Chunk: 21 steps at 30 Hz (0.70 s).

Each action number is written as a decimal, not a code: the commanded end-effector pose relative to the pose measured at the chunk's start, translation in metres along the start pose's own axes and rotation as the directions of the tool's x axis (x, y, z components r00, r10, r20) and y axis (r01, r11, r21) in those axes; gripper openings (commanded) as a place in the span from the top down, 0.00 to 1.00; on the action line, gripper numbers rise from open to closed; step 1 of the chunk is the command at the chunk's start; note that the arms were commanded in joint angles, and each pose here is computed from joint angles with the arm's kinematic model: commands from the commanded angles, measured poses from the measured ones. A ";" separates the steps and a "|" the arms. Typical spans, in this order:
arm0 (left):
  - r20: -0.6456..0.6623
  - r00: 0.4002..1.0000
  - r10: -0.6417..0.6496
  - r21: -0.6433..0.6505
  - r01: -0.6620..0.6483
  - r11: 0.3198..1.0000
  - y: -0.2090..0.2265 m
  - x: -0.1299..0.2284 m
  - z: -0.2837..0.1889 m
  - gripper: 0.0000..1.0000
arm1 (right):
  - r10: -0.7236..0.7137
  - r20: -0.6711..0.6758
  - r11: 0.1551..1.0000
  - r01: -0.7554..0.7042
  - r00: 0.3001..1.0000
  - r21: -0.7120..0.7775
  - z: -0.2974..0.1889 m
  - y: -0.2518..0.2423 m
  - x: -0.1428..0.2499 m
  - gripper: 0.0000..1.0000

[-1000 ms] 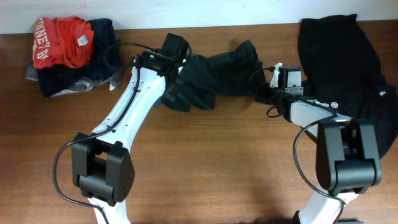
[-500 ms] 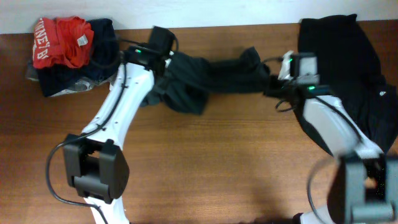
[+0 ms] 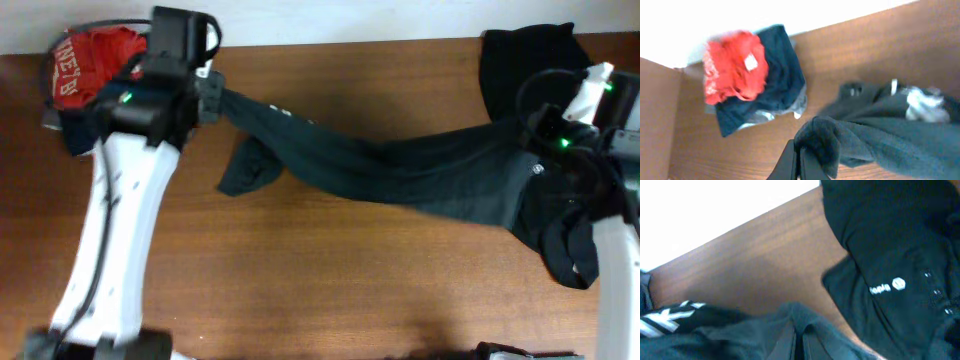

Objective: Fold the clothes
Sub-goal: 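Stretch the shirt apart with both grippers and lay it flat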

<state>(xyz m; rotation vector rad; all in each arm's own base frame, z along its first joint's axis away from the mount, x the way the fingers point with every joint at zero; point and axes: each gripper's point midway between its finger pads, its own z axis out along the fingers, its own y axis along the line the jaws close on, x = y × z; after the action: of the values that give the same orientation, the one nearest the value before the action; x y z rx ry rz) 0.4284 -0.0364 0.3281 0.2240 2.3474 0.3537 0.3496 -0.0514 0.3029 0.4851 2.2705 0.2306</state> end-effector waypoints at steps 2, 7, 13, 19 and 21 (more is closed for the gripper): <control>0.157 0.985 -0.076 -0.035 0.083 0.996 0.033 -0.015 -0.071 0.99 | -0.014 0.106 0.999 0.017 0.994 -0.036 -0.051 0.014 -0.016 0.96; 0.262 0.959 -0.110 -0.036 0.124 0.992 0.053 -0.009 -0.128 0.99 | -0.018 0.139 0.999 0.025 0.990 -0.044 -0.088 0.019 -0.008 0.96; 0.342 0.930 -0.136 -0.034 0.156 0.987 0.070 0.008 -0.181 0.99 | -0.024 0.173 0.998 0.034 0.985 -0.053 -0.132 0.025 0.002 0.96; 0.408 0.900 -0.156 -0.029 0.184 0.983 0.082 0.029 -0.224 0.99 | -0.037 0.266 0.996 0.058 0.963 -0.073 -0.193 0.036 0.007 0.96; 0.430 0.885 -0.179 -0.020 0.207 0.978 0.086 0.036 -0.237 0.99 | -0.040 0.290 0.995 0.066 0.956 -0.078 -0.211 0.039 0.010 0.96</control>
<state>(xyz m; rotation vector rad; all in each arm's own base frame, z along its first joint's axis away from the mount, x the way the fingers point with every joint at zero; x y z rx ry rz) 0.2633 0.0005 0.4770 0.0967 1.9661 0.2641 0.2188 -0.0180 0.4237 0.4063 2.0619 0.2259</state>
